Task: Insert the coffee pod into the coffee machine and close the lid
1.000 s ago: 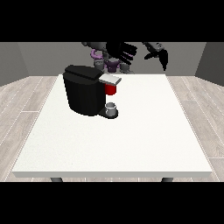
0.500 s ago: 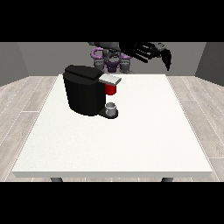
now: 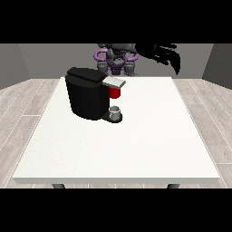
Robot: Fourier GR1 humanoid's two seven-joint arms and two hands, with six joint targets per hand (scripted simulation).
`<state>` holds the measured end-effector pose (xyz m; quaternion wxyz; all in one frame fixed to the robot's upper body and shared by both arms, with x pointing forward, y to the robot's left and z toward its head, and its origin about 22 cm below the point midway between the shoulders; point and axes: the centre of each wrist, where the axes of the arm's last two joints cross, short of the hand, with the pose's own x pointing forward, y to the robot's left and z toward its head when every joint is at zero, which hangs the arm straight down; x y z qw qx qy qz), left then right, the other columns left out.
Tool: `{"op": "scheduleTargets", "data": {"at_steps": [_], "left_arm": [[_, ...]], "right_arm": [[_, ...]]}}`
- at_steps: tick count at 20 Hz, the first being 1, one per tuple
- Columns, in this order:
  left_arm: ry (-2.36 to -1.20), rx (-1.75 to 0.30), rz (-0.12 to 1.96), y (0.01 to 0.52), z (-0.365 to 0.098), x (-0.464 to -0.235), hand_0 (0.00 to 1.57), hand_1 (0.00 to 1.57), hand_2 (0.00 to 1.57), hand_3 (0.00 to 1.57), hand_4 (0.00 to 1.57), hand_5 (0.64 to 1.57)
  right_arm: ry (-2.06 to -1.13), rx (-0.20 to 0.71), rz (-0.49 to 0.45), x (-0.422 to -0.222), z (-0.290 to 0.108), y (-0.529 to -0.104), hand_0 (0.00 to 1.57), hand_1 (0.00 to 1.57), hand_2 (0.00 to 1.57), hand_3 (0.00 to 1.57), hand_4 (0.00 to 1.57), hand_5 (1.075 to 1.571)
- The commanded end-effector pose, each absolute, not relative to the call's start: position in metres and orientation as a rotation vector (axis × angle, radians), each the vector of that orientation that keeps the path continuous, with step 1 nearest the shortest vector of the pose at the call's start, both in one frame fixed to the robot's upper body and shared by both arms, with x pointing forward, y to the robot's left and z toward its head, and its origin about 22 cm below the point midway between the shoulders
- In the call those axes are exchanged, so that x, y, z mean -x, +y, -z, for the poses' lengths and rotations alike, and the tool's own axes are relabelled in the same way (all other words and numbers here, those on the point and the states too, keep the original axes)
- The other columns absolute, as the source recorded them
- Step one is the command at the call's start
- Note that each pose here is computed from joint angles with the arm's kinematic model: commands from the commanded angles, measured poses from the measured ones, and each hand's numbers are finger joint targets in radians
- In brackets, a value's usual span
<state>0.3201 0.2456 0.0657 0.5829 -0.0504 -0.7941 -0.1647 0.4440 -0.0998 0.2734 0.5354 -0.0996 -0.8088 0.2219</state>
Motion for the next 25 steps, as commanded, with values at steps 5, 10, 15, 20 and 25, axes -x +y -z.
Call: {"op": "scheduleTargets", "data": {"at_steps": [5,10,15,20,25], "left_arm": [[-1.911,0.157,0.423,0.230,-0.094,-0.326,0.00,0.00,0.00,0.00,0.20,1.571],[-1.912,0.138,0.423,0.229,-0.092,-0.328,0.00,0.00,0.00,0.00,0.27,1.571],[-1.901,0.163,0.443,0.230,-0.077,-0.318,0.00,0.00,0.00,0.00,0.34,1.571],[-1.824,0.130,0.362,0.242,-0.069,-0.320,0.00,0.00,0.00,0.00,0.25,1.571],[-1.714,0.100,0.297,0.274,-0.018,-0.306,0.00,0.00,0.00,0.00,0.27,1.571]], "right_arm": [[-1.975,0.231,-0.473,-0.451,-0.286,-0.104,0.00,0.00,0.00,0.00,0.00,1.571],[-1.971,0.186,-0.480,-0.451,-0.291,-0.096,0.00,0.00,0.00,0.00,0.10,1.571],[-1.997,0.130,-0.484,-0.452,-0.277,-0.095,0.00,0.00,0.00,0.00,0.00,1.571],[-2.020,-0.033,-0.572,-0.435,-0.214,-0.054,0.00,0.00,0.00,0.00,0.17,1.571],[-1.937,-0.153,-0.553,-0.421,-0.155,-0.067,0.00,0.00,0.00,0.00,0.26,1.571]]}}
